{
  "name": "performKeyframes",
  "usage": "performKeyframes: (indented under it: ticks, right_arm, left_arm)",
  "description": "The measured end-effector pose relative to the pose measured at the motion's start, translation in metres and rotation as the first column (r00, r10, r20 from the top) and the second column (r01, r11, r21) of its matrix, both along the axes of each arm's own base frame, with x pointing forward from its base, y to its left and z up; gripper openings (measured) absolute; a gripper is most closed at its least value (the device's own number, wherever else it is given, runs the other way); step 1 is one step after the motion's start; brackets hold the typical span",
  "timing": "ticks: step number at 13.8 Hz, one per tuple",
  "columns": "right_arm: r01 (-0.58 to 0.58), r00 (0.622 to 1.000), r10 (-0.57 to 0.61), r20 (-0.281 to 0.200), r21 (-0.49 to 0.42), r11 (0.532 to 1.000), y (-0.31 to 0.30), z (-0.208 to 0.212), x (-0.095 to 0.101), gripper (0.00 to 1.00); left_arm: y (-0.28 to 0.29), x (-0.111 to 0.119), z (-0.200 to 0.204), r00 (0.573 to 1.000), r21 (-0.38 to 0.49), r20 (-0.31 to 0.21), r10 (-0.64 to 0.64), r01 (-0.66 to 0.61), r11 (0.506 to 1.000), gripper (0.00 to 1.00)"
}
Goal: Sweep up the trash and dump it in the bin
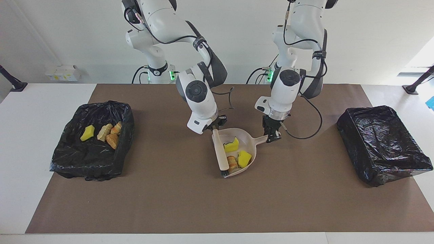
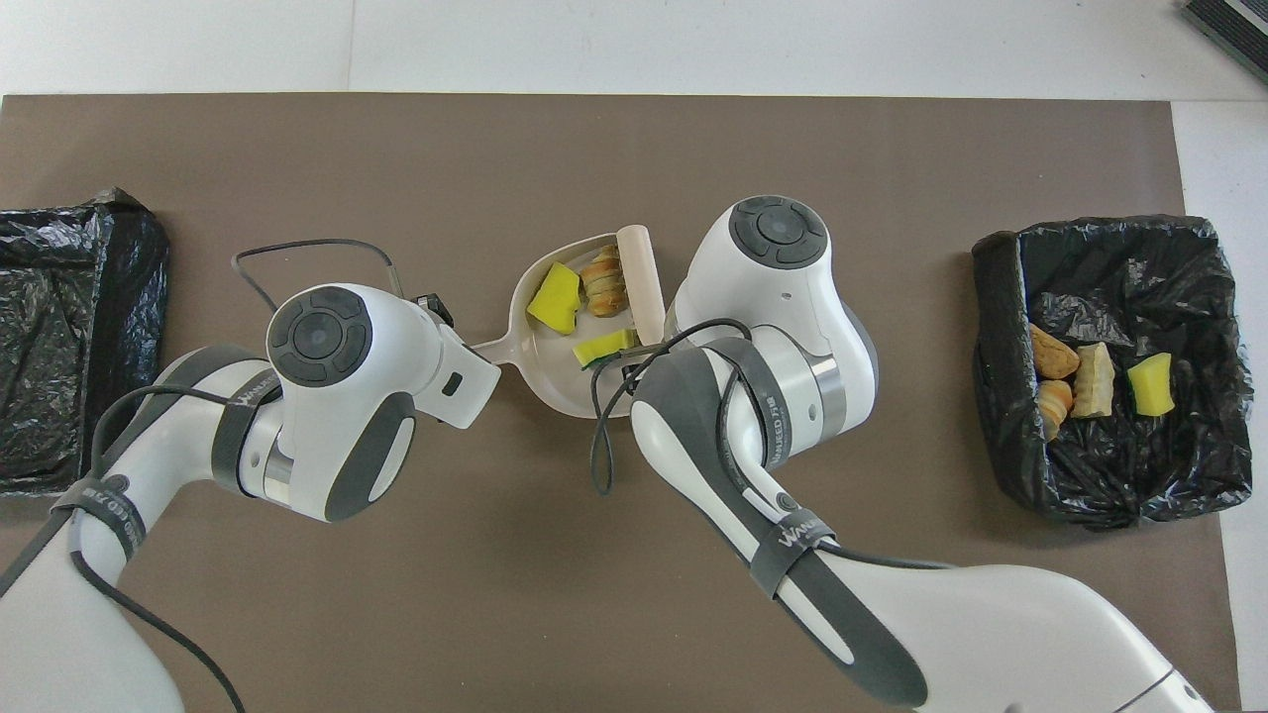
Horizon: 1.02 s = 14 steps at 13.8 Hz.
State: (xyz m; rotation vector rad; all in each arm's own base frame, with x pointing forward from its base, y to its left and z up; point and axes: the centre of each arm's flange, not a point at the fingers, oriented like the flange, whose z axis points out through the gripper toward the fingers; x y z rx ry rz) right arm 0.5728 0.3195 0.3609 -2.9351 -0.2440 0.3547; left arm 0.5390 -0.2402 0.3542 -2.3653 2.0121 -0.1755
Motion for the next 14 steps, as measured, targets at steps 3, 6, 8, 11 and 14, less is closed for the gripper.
performKeyframes:
  ticks: [3, 6, 8, 11, 14]
  right_arm:
    - [0.003, 1.0, -0.003, -0.009, -0.006, 1.0, -0.006, 0.008, 0.004, 0.26]
    - [0.015, 0.999, -0.016, -0.038, -0.026, 1.0, -0.027, 0.029, 0.012, 0.26]
    - [0.031, 0.999, -0.032, -0.042, -0.025, 0.999, -0.047, 0.052, 0.016, 0.26]
    - [0.006, 0.995, -0.011, -0.101, -0.041, 0.999, -0.055, 0.087, -0.005, 0.26]
    - [0.025, 0.986, -0.042, -0.161, -0.11, 0.994, -0.017, 0.096, -0.062, 0.26]
  left_arm:
    - [0.018, 0.008, 0.0, 1.0, -0.005, -0.004, -0.001, 0.001, 1.0, 0.33]
    - [0.028, 0.013, 0.003, 1.0, 0.002, -0.018, -0.009, 0.009, 1.0, 0.33]
    - [0.044, 0.022, 0.014, 0.999, -0.001, -0.049, -0.019, 0.019, 1.0, 0.33]
    - [0.086, 0.045, 0.05, 0.995, -0.031, -0.095, -0.036, 0.034, 0.999, 0.33]
    - [0.131, 0.059, 0.076, 0.992, -0.061, -0.115, -0.056, 0.05, 0.997, 0.33]
